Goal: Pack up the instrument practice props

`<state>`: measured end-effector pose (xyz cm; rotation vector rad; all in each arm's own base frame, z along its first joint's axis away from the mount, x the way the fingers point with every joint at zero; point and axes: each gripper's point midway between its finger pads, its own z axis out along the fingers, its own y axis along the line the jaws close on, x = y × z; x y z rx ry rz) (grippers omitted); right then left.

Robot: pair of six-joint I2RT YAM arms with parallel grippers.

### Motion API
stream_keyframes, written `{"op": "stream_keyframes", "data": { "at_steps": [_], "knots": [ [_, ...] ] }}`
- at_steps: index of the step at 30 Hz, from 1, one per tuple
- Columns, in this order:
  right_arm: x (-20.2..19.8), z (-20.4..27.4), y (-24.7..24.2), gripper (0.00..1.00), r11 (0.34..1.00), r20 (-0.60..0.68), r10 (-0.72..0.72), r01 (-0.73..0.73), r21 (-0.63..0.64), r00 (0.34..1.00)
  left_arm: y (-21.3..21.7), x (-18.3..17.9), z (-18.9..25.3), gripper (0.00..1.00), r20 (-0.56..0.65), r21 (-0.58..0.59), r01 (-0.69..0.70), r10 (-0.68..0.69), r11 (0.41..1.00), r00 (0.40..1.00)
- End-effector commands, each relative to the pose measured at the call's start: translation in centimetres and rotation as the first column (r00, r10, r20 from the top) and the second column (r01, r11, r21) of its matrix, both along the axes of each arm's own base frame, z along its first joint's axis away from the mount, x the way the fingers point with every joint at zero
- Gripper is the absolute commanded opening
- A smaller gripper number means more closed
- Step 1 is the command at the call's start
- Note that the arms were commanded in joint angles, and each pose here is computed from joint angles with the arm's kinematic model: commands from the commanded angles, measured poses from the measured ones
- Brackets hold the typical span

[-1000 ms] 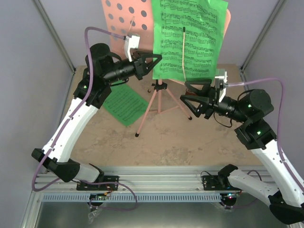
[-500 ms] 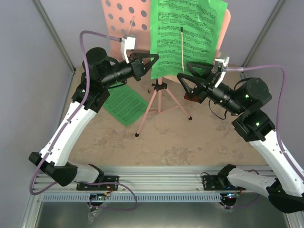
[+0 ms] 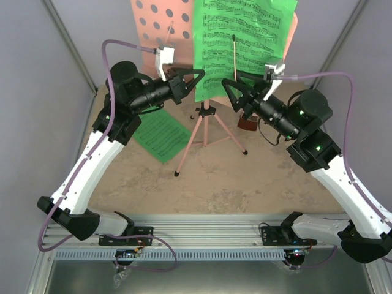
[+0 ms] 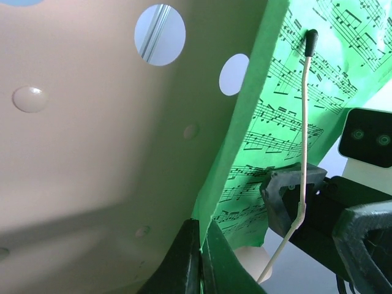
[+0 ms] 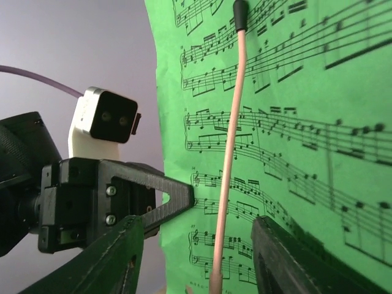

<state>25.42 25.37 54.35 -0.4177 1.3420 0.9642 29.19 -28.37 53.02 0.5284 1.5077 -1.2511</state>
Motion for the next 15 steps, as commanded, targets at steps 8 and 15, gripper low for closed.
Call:
{"op": "stream_keyframes", "data": {
  "at_steps": [8, 15],
  "knots": [
    [1.4, 2.3, 0.4, 0.01, 0.998, 0.086, -0.058, 0.055, 0.027, 0.995, 0.6, -0.7, 0.3, 0.0, 0.003, 0.009, -0.02, 0.02, 1.0, 1.0],
    [0.8, 2.1, -0.2, 0.01, 0.997, 0.13, -0.068, 0.062, 0.048, 0.989, 2.9, 0.0, 0.4, 0.0, -0.012, 0.019, -0.171, 0.171, 0.985, 0.985]
  ]
}}
